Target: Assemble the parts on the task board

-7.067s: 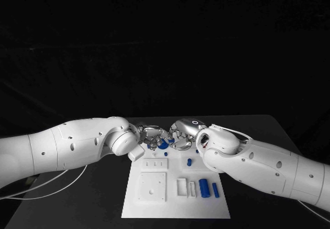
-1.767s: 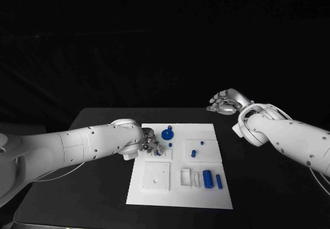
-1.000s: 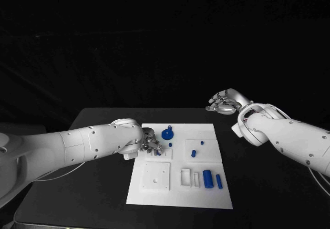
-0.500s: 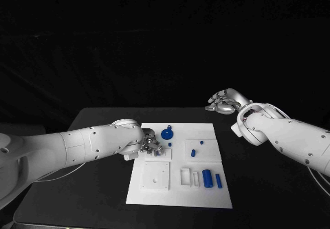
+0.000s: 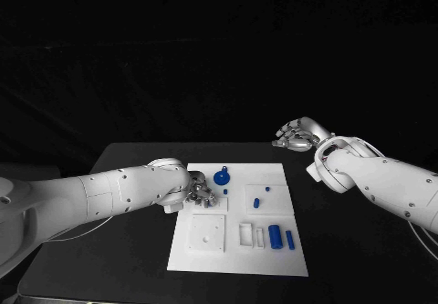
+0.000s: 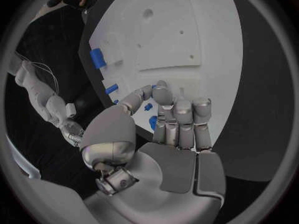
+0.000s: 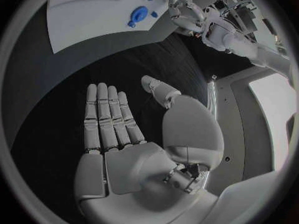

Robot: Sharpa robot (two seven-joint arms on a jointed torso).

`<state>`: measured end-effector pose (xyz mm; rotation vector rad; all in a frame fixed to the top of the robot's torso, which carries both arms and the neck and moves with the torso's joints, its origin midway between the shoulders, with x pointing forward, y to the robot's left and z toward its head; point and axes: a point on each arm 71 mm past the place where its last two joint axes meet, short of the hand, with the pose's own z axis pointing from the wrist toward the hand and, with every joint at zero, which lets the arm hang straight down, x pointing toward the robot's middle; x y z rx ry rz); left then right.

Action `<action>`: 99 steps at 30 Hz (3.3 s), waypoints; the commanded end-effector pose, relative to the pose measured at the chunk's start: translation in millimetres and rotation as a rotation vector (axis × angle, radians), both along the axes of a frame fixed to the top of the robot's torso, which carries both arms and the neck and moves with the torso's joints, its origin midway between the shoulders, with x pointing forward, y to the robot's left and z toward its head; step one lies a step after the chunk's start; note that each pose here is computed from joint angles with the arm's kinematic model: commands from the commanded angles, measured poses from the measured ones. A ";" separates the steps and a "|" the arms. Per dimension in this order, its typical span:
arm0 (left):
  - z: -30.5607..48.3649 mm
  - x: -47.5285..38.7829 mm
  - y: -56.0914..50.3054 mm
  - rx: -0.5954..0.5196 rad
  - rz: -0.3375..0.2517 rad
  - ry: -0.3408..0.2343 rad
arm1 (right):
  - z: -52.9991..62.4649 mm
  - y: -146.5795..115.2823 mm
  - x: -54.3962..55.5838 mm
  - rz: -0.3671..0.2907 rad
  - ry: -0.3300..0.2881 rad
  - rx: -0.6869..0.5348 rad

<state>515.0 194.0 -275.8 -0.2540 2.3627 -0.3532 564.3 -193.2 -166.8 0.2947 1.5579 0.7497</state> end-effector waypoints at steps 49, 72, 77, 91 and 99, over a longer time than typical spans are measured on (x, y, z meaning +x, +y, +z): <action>14.7 0.9 14.3 -0.172 0.079 -0.014 | -1.3 -0.6 -1.5 0.037 0.018 -0.013; 49.0 -5.7 28.0 -0.403 0.182 -0.134 | -8.4 25.6 -14.0 0.119 0.112 -0.177; 51.5 -5.9 31.7 -0.476 0.242 -0.149 | -13.5 48.5 -21.2 0.148 0.180 -0.234; 58.3 -3.7 36.4 -0.640 0.373 -0.212 | -38.6 103.0 -40.1 0.191 0.253 -0.399; 64.7 -0.3 43.1 -0.696 0.450 -0.273 | -48.5 121.0 -42.6 0.189 0.228 -0.464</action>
